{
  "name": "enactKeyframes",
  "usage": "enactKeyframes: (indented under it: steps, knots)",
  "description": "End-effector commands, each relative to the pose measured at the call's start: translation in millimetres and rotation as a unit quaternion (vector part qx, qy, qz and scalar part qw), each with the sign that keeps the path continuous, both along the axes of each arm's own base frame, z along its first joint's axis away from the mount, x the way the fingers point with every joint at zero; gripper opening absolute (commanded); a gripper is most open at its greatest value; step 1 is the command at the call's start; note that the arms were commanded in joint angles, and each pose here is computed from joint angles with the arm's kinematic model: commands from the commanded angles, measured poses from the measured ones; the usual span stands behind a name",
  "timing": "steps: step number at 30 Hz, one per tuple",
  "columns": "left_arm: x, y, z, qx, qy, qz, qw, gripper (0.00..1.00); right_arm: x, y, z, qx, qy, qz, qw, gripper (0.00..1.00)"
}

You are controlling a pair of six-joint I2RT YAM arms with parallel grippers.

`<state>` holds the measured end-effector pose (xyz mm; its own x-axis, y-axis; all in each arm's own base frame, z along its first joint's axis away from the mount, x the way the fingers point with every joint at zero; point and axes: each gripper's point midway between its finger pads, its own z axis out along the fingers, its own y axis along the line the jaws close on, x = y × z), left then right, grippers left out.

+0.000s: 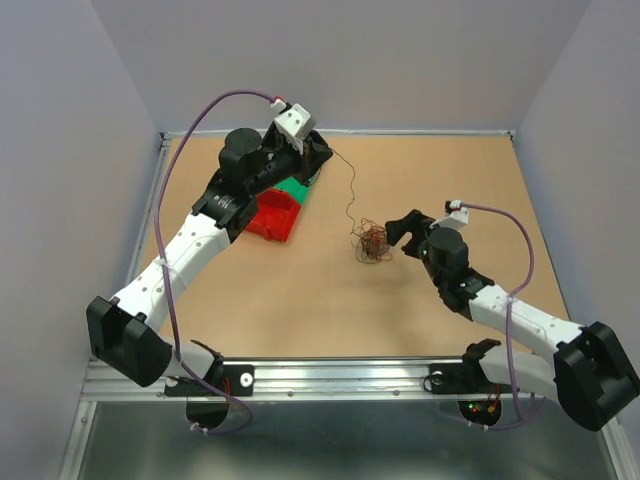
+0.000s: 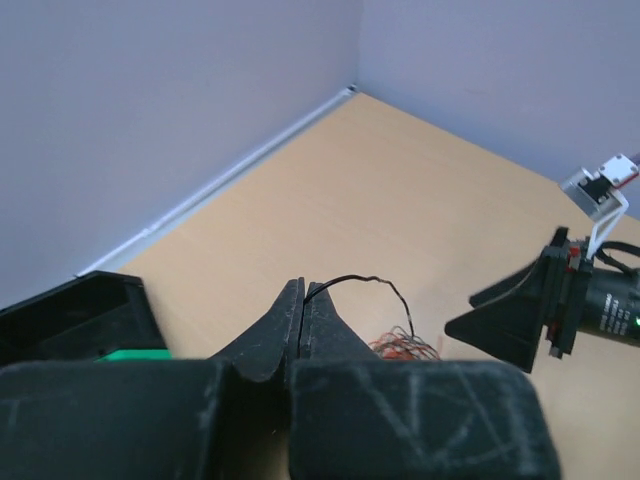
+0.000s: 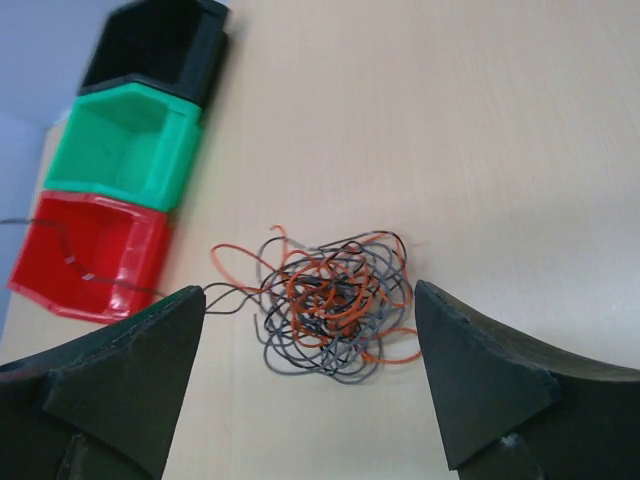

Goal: Untangle the cables

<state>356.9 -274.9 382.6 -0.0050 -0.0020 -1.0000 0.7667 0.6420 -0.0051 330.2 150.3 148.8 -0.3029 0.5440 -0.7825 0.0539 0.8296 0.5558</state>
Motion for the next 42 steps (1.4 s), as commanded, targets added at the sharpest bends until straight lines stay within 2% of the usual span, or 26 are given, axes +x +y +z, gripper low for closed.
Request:
enactKeyframes:
  steps: [1, 3, 4, 7, 14, 16, 17, 22, 25, 26, 27, 29, 30, 31, 33, 34, 35, 37, 38, 39, 40, 42]
  knots:
    - [-25.7, -14.1, 30.4, -0.043, -0.033, -0.071, 0.996, 0.00, -11.2, 17.8, 25.2, -0.021, -0.082, 0.091, 0.992, 0.91]
    - [-27.8, -15.4, 29.1, -0.043, -0.033, -0.080, 0.995, 0.00, -18.1, 32.3, 46.1, -0.016, -0.138, 0.140, 0.980, 0.87]
    - [-31.8, -17.8, 29.6, -0.042, -0.034, -0.092, 0.994, 0.00, -26.4, 46.1, 48.5, -0.014, -0.148, 0.187, 0.971, 0.86]
    - [-35.0, -21.3, 30.4, -0.041, -0.034, -0.107, 0.993, 0.00, -31.0, 65.1, 54.8, -0.032, -0.172, 0.245, 0.954, 0.86]
    - [-39.1, -20.3, 36.9, -0.042, -0.037, -0.111, 0.992, 0.00, -14.3, 83.2, 65.3, -0.078, -0.190, 0.267, 0.941, 0.90]
    - [-39.4, -19.6, 37.3, -0.039, -0.036, -0.110, 0.992, 0.00, -5.8, 94.8, 72.2, -0.099, -0.194, 0.282, 0.934, 0.90]
    - [-39.1, -19.4, 38.5, -0.039, -0.037, -0.109, 0.993, 0.00, -1.9, 102.4, 59.5, -0.113, -0.177, 0.289, 0.934, 0.90]
    - [-40.5, -17.7, 43.3, -0.039, -0.040, -0.107, 0.993, 0.00, 22.7, 112.7, 57.9, -0.149, -0.173, 0.273, 0.935, 0.90]
    - [-40.4, -15.6, 46.5, -0.036, -0.043, -0.103, 0.993, 0.00, 34.5, 118.7, 47.4, -0.164, -0.163, 0.276, 0.933, 0.86]
    - [-40.5, -13.8, 52.9, -0.037, -0.050, -0.098, 0.993, 0.00, 38.6, 121.3, 50.1, -0.164, -0.165, 0.275, 0.933, 0.82]
    - [-39.6, -12.0, 55.6, -0.036, -0.052, -0.094, 0.994, 0.00, 41.0, 123.8, 38.3, -0.161, -0.150, 0.277, 0.935, 0.74]
    - [-37.8, -7.7, 77.9, -0.040, -0.072, -0.080, 0.993, 0.00, 42.4, 126.0, 28.1, -0.153, -0.137, 0.277, 0.939, 0.63]
    - [-36.8, -5.5, 87.0, -0.041, -0.076, -0.073, 0.994, 0.00, 43.0, 126.8, 24.0, -0.145, -0.131, 0.275, 0.942, 0.49]
    - [-36.4, -2.1, 107.2, -0.044, -0.084, -0.065, 0.993, 0.00, 50.5, 121.3, 11.7, -0.136, -0.110, 0.244, 0.954, 0.45]
    - [-36.1, 3.5, 122.1, -0.032, -0.087, -0.052, 0.994, 0.00, 54.9, 120.2, -1.0, -0.128, -0.091, 0.232, 0.960, 0.42]
    - [-38.9, 8.4, 154.1, -0.041, -0.114, -0.044, 0.992, 0.00, 57.3, 119.4, -16.3, -0.121, -0.069, 0.221, 0.965, 0.41]
    - [-35.7, 16.4, 168.3, -0.041, -0.122, -0.018, 0.992, 0.00, 58.9, 118.3, -21.7, -0.115, -0.060, 0.214, 0.968, 0.39]
    - [-27.0, 25.0, 179.1, -0.019, -0.122, 0.014, 0.992, 0.00, 61.8, 113.6, -34.1, -0.094, -0.036, 0.190, 0.977, 0.30]
    - [-35.2, 43.7, 221.2, -0.039, -0.158, 0.051, 0.985, 0.00, 64.5, 106.7, -44.5, -0.091, -0.021, 0.172, 0.981, 0.28]
    - [-35.8, 51.9, 228.6, -0.037, -0.160, 0.069, 0.984, 0.00, 66.6, 98.2, -52.3, -0.072, -0.004, 0.154, 0.985, 0.24]
    - [-39.6, 67.8, 253.3, -0.051, -0.185, 0.104, 0.976, 0.00, 68.2, 91.6, -56.7, -0.062, 0.005, 0.143, 0.988, 0.23]
    - [-43.2, 83.2, 268.4, -0.067, -0.198, 0.138, 0.968, 0.00, 72.9, 74.3, -66.6, -0.039, 0.026, 0.118, 0.992, 0.23]
